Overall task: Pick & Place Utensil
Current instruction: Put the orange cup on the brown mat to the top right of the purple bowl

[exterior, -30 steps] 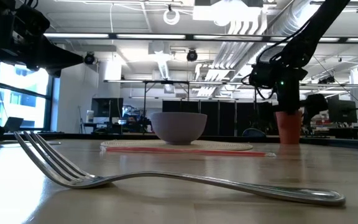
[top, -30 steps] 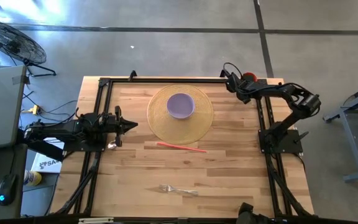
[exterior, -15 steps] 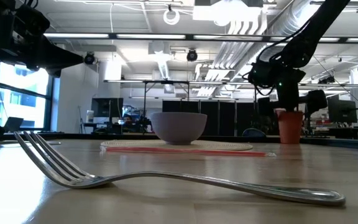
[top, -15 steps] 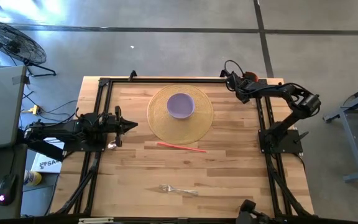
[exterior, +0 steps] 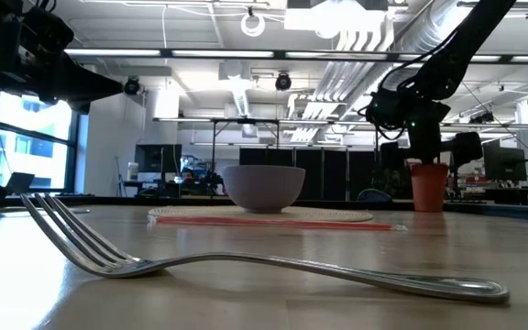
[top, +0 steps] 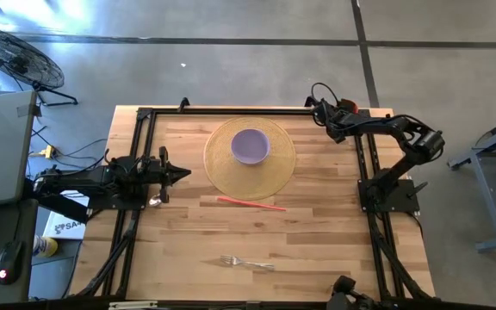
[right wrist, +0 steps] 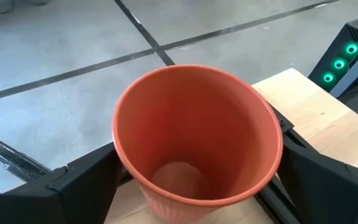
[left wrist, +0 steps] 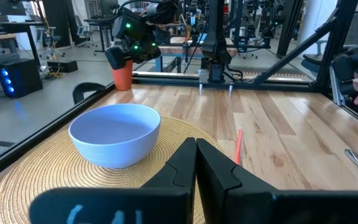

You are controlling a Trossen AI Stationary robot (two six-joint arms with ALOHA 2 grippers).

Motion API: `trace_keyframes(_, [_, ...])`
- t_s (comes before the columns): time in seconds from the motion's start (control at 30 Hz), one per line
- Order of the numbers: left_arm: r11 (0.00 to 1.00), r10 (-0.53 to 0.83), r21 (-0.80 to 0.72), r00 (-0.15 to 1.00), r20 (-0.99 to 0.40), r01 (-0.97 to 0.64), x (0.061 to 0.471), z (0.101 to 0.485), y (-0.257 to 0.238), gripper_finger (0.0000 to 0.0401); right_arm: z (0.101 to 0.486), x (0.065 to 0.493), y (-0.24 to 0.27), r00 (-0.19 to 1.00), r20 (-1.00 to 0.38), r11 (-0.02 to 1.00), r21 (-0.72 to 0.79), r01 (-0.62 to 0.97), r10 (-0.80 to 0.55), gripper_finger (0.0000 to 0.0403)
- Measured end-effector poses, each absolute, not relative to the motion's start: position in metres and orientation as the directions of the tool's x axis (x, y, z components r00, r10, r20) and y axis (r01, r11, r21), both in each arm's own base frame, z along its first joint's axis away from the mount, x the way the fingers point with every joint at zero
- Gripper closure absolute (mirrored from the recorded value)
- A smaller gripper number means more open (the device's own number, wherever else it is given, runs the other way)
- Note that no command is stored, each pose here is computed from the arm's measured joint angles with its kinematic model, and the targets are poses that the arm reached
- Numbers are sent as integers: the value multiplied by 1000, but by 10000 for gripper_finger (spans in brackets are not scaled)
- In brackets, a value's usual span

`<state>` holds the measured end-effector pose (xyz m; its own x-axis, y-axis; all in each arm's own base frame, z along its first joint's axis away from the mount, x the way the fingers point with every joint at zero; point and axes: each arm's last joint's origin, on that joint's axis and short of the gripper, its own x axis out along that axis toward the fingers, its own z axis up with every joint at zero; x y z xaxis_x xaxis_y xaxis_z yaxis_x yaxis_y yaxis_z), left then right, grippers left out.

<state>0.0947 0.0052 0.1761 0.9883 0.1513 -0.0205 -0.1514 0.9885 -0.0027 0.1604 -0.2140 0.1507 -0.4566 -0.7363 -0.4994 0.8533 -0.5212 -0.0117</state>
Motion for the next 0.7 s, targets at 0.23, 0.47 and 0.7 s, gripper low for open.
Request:
trace_keyframes(0.23, [988, 151, -3, 988, -20, -151, 95, 176, 5, 394, 151, 161, -214, -460, -492, -518, -20, 855, -739, 40])
trace_keyframes(0.47, [988, 151, -3, 988, -20, -152, 95, 176, 5, 394, 150, 162, -213, -455, -494, -488, -70, 870, -741, 53])
trace_keyframes(0.7, [988, 152, -3, 988, -20, -152, 95, 176, 5, 394, 149, 173, -198, -438, -487, -441, -115, 890, -756, 54])
